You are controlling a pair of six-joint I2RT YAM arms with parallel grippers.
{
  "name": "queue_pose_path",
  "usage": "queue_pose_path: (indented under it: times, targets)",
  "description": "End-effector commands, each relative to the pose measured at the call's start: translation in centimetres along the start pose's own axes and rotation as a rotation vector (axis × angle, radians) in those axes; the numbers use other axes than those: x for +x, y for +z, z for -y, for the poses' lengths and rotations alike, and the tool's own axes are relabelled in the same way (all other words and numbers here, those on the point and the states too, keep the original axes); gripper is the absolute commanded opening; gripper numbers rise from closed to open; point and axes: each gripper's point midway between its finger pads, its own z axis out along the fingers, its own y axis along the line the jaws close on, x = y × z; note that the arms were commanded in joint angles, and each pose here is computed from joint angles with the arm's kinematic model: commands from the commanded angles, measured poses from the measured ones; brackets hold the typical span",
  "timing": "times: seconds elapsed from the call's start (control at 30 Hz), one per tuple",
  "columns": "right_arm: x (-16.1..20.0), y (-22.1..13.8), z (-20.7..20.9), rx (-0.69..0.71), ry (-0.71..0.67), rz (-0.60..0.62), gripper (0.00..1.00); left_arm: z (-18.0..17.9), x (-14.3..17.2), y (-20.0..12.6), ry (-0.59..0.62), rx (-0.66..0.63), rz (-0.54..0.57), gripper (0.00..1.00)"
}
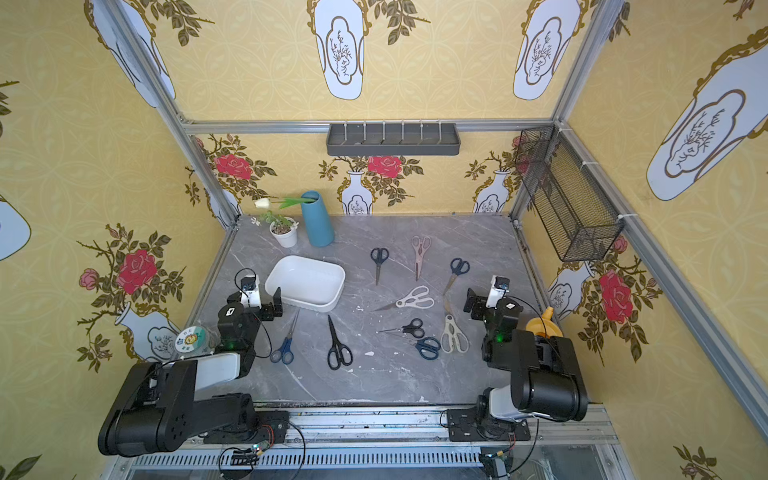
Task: Put the scissors into the storage box
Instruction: Pick up the scissors from the center of the board.
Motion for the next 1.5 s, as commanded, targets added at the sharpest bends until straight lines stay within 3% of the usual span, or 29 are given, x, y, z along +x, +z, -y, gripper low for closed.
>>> queue_pose_path:
  times: [0.0,1.13,1.2,1.3,1.37,1.47]
  targets:
    - [-0.6,0.0,-0.4,-0.030,0.004,0.018,0.97,-0.1,-0.5,0.0,-0.001,-0.004,0.022,1.00]
    - [-0.7,-0.1,-0.5,-0.032,0.003,0.027,0.97,-0.1,-0.6,-0.1,-0.004,-0.003,0.024,1.00]
    - [-0.6,-0.1,-0.5,-0.032,0.003,0.026,0.97,-0.2,-1.5,-0.3,0.009,-0.004,0.050,1.00]
    - [-0.7,-0.1,-0.5,-0.032,0.002,0.028,0.97,-2.9,-4.3,-2.0,-0.051,-0.143,0.078,1.00]
    - [-0.7,-0.1,-0.5,-0.032,0.002,0.028,0.97,-1.8,-5.1,-3.1,0.020,-0.047,-0.038,1.00]
    - [-0.7,-0.1,-0.5,-0.035,0.002,0.027,0.97,0.8,-7.0,-6.3,0.075,0.141,-0.110,1.00]
